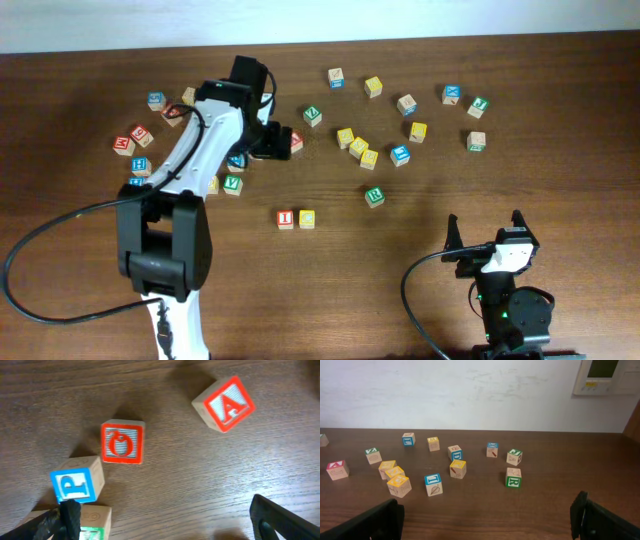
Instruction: Spell out ICRA
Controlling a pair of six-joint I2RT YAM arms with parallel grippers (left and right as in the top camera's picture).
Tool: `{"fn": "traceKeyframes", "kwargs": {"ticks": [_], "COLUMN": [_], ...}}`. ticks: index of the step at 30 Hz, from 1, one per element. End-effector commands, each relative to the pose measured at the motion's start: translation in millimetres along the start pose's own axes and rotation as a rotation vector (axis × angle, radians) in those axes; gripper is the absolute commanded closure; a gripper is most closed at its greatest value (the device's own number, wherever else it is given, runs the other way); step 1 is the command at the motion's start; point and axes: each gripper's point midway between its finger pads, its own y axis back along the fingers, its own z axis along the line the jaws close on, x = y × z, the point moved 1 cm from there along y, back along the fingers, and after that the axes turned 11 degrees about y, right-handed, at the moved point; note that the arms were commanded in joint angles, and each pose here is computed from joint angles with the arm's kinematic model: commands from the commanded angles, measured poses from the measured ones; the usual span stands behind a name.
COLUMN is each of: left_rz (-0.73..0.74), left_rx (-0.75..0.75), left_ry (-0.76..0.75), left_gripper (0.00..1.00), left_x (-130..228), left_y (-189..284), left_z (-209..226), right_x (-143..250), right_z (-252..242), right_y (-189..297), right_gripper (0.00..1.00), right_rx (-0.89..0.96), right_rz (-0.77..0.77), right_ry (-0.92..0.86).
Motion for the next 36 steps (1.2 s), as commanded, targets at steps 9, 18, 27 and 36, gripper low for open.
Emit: {"fn": "traceKeyframes", "kwargs": {"ticks": [9, 18, 27, 36], "left_rz": [0.023, 0.001, -0.188, -0.104], "left_rx": [0.02, 0.042, 0.081, -0.03], "left_ry": [-0.174, -0.212, -0.097, 0.408], "left_gripper": [0.01, 0.01, 0.01, 0.01], "left_x": [30.0, 37.3, -20.2, -31.9], "left_y": [-3.2, -3.3, 72.6, 81.0], "left_z": [-64.8, -92.5, -68.2, 98.4], "right_x": [3.2, 3.2, 3.2, 3.2], "right_z": [-3.1, -3.1, -3.1, -3.1], "right_y": [0.0, 0.0, 0.0, 0.0], "right_gripper": [0.02, 0.02, 0.02, 0.02], "right_rx": [0.018, 0.018, 0.018, 0.018], "right_rz": [0.008, 0.008, 0.008, 0.008], "right_ry": [-0.004, -0.004, -0.004, -0.004]}}
